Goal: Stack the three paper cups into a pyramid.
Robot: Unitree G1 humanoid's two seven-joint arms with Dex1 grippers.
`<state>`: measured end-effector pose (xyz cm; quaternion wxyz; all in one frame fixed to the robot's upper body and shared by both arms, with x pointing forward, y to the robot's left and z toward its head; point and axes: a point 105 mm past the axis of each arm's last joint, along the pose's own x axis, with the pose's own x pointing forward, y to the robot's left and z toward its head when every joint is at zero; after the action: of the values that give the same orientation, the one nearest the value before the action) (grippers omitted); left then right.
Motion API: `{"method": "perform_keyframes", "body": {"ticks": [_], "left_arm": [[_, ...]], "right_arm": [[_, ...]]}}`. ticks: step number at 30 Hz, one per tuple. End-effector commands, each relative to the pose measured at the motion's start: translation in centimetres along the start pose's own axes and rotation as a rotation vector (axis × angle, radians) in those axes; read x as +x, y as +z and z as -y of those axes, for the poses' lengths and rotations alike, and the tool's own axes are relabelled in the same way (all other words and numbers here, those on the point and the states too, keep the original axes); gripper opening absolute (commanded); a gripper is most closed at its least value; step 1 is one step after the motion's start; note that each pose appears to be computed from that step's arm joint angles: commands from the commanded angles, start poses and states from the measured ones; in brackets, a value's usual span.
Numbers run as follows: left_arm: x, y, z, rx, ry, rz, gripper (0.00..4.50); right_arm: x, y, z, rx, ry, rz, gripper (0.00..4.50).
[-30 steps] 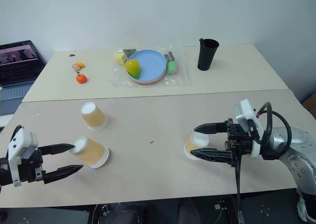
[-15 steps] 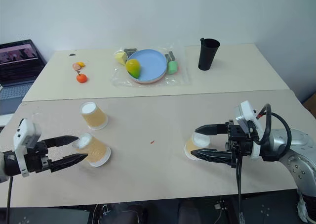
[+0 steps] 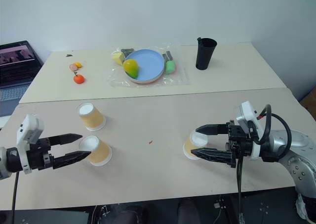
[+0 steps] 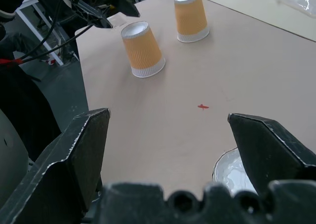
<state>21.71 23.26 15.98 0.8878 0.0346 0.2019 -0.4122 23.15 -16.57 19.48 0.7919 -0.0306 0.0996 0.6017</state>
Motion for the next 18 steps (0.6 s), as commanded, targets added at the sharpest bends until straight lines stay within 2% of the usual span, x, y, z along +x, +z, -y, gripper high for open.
{"method": "perform_keyframes", "body": {"ticks": [1,8,18], "left_arm": [[-0.6,-0.2,-0.1,0.028,0.014,-0.022,4.44],[-0.8,-1.5,-0.5,0.019,0.042,-0.046,4.44],[0.7,-1.6,-0.7,0.027,0.047,-0.021,4.44]], "right_arm": [[-0.3,1.1,-0.5,-0.051,-0.001,0.022,4.5],[-0.3,1.3,-0.4,-0.05,-0.008,0.03,4.5],[-0.3,1.4,-0.5,-0.048,-0.02,0.031,4.5]]}}
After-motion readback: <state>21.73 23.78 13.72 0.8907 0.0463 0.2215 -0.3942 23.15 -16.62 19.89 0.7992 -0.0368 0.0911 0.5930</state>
